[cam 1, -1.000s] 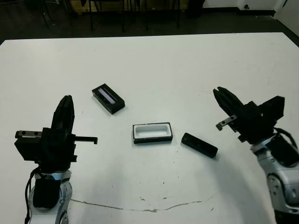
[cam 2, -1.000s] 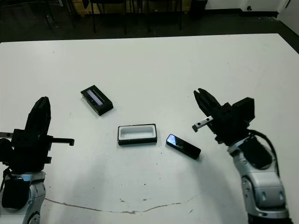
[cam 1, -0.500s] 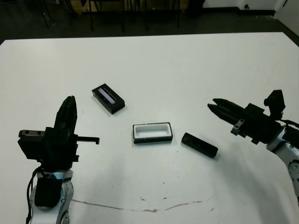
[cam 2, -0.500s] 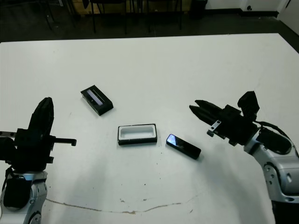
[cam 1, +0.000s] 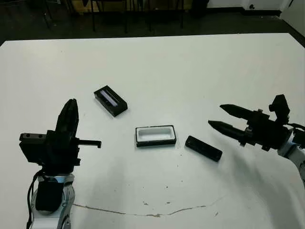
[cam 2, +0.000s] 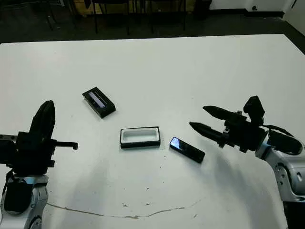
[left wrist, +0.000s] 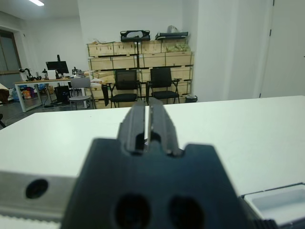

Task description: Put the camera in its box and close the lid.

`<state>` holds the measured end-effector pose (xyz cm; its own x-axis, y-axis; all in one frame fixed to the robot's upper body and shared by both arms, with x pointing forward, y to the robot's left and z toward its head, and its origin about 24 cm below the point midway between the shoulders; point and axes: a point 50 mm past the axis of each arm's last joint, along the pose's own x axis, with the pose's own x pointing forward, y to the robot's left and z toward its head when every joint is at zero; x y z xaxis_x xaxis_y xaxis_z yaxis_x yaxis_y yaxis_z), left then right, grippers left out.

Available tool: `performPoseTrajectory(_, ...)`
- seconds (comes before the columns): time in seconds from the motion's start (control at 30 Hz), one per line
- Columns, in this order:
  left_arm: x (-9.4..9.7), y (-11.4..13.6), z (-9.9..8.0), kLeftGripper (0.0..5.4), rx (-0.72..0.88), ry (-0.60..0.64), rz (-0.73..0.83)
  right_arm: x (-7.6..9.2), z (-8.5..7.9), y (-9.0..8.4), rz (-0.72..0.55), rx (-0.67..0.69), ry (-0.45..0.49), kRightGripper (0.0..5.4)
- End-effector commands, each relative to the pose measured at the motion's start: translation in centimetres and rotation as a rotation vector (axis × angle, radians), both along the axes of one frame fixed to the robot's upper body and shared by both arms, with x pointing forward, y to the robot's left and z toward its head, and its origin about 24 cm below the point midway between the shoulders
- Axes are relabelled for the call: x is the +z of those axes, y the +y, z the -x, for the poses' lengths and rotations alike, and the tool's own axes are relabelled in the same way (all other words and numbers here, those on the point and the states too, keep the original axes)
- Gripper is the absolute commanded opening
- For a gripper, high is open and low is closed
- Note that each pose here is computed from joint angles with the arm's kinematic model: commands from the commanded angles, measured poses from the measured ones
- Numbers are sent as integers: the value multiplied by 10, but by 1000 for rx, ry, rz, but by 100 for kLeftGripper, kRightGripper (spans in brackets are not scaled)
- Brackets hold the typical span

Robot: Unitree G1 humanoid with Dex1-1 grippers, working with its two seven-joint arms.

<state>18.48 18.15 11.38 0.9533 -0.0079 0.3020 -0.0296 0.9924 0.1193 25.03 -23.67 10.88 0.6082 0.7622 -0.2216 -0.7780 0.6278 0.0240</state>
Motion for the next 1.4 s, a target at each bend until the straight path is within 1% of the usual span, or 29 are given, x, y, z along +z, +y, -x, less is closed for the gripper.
performPoseTrajectory(0.03,-7,4,2,0,10,47,-8,-7,4,-4,6,5,27,436)
performPoseTrajectory(0.13,-7,4,2,0,10,50,-8,-11,5,-5,0,19,25,487)
performPoseTrajectory(0.23,-7,5,3,0,14,50,-12,-13,6,-7,-18,31,54,538)
performPoseTrajectory(0.4,-7,6,3,0,16,54,-4,-14,8,-11,-34,50,58,538)
performPoseTrajectory(0.57,-8,6,4,0,16,54,-7,-12,14,-13,27,68,57,538)
performPoseTrajectory(0.8,-8,5,5,0,20,56,-7,-13,23,-10,60,69,79,538)
performPoseTrajectory(0.93,-9,5,6,0,18,57,-2,-22,28,-6,78,72,65,538)
performPoseTrajectory(1.13,-10,5,6,0,16,58,-4,-27,37,-3,135,53,67,538)
performPoseTrajectory(1.4,-11,3,6,0,12,58,-4,-33,43,-5,149,32,85,538)
